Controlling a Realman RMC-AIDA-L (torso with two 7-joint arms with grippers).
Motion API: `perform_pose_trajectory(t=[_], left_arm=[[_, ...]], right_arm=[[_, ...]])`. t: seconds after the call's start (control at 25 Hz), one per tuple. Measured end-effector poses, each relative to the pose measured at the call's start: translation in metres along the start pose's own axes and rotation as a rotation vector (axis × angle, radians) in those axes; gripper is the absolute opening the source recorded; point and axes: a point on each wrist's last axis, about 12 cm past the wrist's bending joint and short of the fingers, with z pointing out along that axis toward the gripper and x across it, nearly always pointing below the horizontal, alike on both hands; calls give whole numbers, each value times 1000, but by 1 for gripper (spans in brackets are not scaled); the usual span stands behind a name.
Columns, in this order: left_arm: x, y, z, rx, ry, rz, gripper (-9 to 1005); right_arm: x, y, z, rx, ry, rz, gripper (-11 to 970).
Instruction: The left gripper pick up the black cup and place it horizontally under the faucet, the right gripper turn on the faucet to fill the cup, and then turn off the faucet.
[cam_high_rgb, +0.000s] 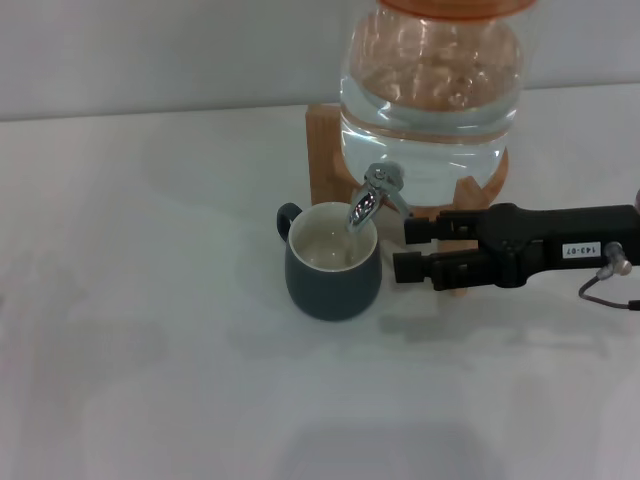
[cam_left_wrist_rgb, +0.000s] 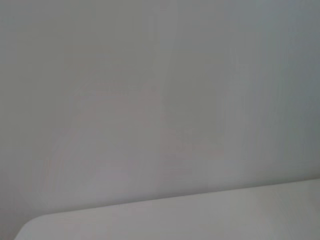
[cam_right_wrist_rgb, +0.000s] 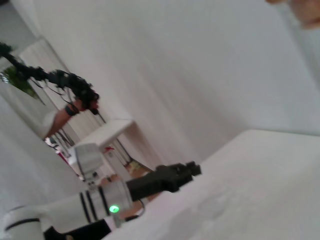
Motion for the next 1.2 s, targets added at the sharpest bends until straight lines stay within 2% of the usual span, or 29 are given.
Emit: perform_pose_trajectory(t=[0.4,0.8,1.2], left_arm=[[4,1,-3,-2,14,14,275],[0,0,0,3,3,20,275],[-2,-1,1,-6,8,9,275]], right_arm=[[-1,-2,-13,31,-41,7,839],[3,4,-27,3,-49,14,839],[5,8,-28,-29,-38,18,839]])
